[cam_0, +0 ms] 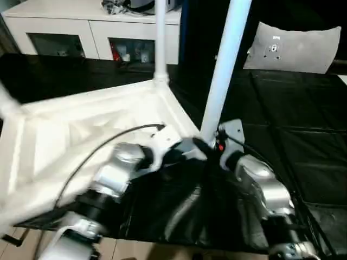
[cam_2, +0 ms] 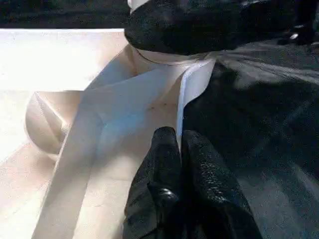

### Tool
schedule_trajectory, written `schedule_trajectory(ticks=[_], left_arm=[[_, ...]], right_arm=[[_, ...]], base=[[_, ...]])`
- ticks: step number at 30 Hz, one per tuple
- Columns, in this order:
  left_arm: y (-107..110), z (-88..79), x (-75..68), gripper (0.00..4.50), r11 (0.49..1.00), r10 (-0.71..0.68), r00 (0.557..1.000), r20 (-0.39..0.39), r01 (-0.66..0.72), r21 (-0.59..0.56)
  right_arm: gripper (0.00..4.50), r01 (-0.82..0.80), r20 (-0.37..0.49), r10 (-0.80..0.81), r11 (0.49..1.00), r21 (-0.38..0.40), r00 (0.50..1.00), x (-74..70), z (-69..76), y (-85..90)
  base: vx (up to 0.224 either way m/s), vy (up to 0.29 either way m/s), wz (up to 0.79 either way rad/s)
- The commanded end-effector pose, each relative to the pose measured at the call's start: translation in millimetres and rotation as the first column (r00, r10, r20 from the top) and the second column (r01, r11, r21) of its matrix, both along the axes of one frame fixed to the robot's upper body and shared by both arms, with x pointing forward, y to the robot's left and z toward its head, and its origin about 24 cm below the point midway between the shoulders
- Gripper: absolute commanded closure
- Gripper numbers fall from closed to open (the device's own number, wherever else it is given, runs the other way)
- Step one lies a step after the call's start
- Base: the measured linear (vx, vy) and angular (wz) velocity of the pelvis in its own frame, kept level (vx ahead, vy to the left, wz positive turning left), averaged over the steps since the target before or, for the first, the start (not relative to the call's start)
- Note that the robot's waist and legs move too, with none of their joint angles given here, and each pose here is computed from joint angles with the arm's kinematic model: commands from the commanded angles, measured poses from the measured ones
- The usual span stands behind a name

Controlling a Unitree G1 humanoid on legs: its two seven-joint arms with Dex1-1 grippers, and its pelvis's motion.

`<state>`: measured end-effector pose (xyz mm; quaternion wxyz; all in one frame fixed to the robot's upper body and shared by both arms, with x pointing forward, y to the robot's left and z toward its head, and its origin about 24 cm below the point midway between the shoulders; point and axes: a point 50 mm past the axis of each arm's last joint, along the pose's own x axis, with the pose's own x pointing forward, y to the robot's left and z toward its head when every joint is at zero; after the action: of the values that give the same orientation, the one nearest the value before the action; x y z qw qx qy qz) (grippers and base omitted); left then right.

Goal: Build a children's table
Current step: Rotate leg to tighten

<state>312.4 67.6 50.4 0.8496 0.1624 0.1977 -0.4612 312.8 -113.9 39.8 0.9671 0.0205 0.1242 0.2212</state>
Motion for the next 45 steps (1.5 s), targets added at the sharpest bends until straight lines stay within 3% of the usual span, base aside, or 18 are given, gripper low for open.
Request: schedule_trajectory(ticks=[1, 5, 7, 9, 10, 13, 17, 20, 21, 23, 25, 26, 27, 28, 33, 34, 40, 45], left_arm=[[-32, 16.8, 1.3, 4.5, 0.999, -0.006, 0.996, 0.087, 0.01, -0.046], [-28, 16.2, -0.5, 4.5, 0.999, -0.038, 0.996, 0.087, 0.041, -0.028], [-14, 13.0, -2.8, 4.5, 0.996, -0.09, 0.993, 0.076, 0.09, -0.008], [-9, 11.9, -3.6, 4.5, 0.995, -0.103, 0.992, 0.074, 0.104, -0.003], [5, 9.3, -6.8, 4.5, 0.987, -0.159, 0.985, 0.068, 0.158, 0.013], [19, 7.2, -10.3, 4.5, 0.973, -0.228, 0.972, 0.057, 0.226, 0.037], [36, 6.9, -14.0, 4.5, 0.936, -0.345, 0.938, 0.032, 0.342, 0.077], [50, 10.6, -17.7, 4.5, 0.871, -0.484, 0.875, -0.018, 0.483, 0.091], [51, 11.2, -17.8, 4.5, 0.866, -0.492, 0.871, -0.022, 0.491, 0.091], [58, 15.9, -17.9, 4.5, 0.826, -0.554, 0.831, -0.052, 0.556, 0.095], [58, 15.9, -17.8, 4.5, 0.825, -0.555, 0.83, -0.053, 0.557, 0.096], [63, 17.9, -16.4, 4.5, 0.799, -0.586, 0.807, -0.066, 0.59, 0.115], [63, 17.9, -16.4, 4.5, 0.799, -0.586, 0.807, -0.066, 0.59, 0.115], [67, 19.3, -15.7, 4.5, 0.769, -0.62, 0.779, -0.087, 0.626, 0.13], [71, 19.5, -15.5, 4.5, 0.739, -0.647, 0.755, -0.107, 0.655, 0.155], [71, 19.6, -15.9, 4.5, 0.737, -0.649, 0.753, -0.109, 0.658, 0.153], [68, 17.5, -18.6, 4.5, 0.732, -0.66, 0.744, -0.106, 0.669, 0.128], [67, 17.0, -19.0, 4.5, 0.731, -0.665, 0.74, -0.102, 0.673, 0.114]], right_arm=[[1.13, -0.19, -0.028, 0.193, 0.978, 0.09, 0.981, -13.1, -5.0, 56.1], [0.82, -0.185, 0.009, 0.185, 0.98, 0.069, 0.983, -12.4, -3.6, 46.4], [0.66, -0.203, 0.062, 0.198, 0.975, 0.092, 0.978, -13.0, 1.7, 30.0], [0.5, -0.227, 0.081, 0.221, 0.97, 0.088, 0.972, -14.6, 3.4, 24.9], [0.4, -0.304, 0.116, 0.295, 0.951, 0.059, 0.948, -20.0, 6.6, 9.3], [0.09, -0.354, 0.125, 0.347, 0.934, 0.039, 0.929, -23.9, 8.3, -6.5], [0.09, -0.459, 0.11, 0.458, 0.888, -0.012, 0.882, -29.0, 9.8, -24.1], [0.09, -0.586, 0.066, 0.586, 0.81, -0.025, 0.808, -33.7, 13.9, -36.2], [0.09, -0.594, 0.063, 0.595, 0.804, -0.03, 0.801, -34.0, 14.3, -36.7], [0.09, -0.668, 0.036, 0.673, 0.739, -0.088, 0.739, -36.3, 16.1, -39.8], [0.09, -0.67, 0.035, 0.675, 0.737, -0.089, 0.737, -36.4, 16.1, -39.9], [0.09, -0.72, 0.009, 0.726, 0.683, -0.121, 0.687, -38.1, 15.9, -40.4], [0.09, -0.72, 0.009, 0.726, 0.683, -0.121, 0.687, -38.1, 15.9, -40.4], [0.09, -0.762, -0.013, 0.768, 0.632, -0.14, 0.64, -38.5, 16.1, -39.5], [0.09, -0.791, -0.03, 0.796, 0.595, -0.143, 0.605, -36.2, 15.7, -36.1], [0.34, -0.795, -0.03, 0.8, 0.591, -0.138, 0.6, -36.0, 15.7, -34.8], [0.59, -0.808, -0.02, 0.812, 0.578, -0.115, 0.584, -35.2, 14.9, -29.4], [1.15, -0.818, -0.016, 0.821, 0.567, -0.099, 0.571, -36.2, 14.3, -27.3]], base=[[0.0, 0.0, 0.0], [0.0, 0.0, 0.0], [0.0, 0.0, 0.0], [0.0, 0.0, 0.0], [0.0, 0.0, 0.0], [0.0, 0.0, 0.0], [0.0, 0.0, 0.0], [0.0, 0.0, 0.0], [0.0, 0.0, 0.0], [0.0, 0.0, 0.0], [0.0, 0.0, 0.0], [0.0, 0.0, 0.0], [0.0, 0.0, 0.0], [0.0, 0.0, 0.0], [0.0, 0.0, 0.0], [0.0, 0.0, 0.0], [0.0, 0.0, 0.0], [0.0, 0.0, 0.0]])
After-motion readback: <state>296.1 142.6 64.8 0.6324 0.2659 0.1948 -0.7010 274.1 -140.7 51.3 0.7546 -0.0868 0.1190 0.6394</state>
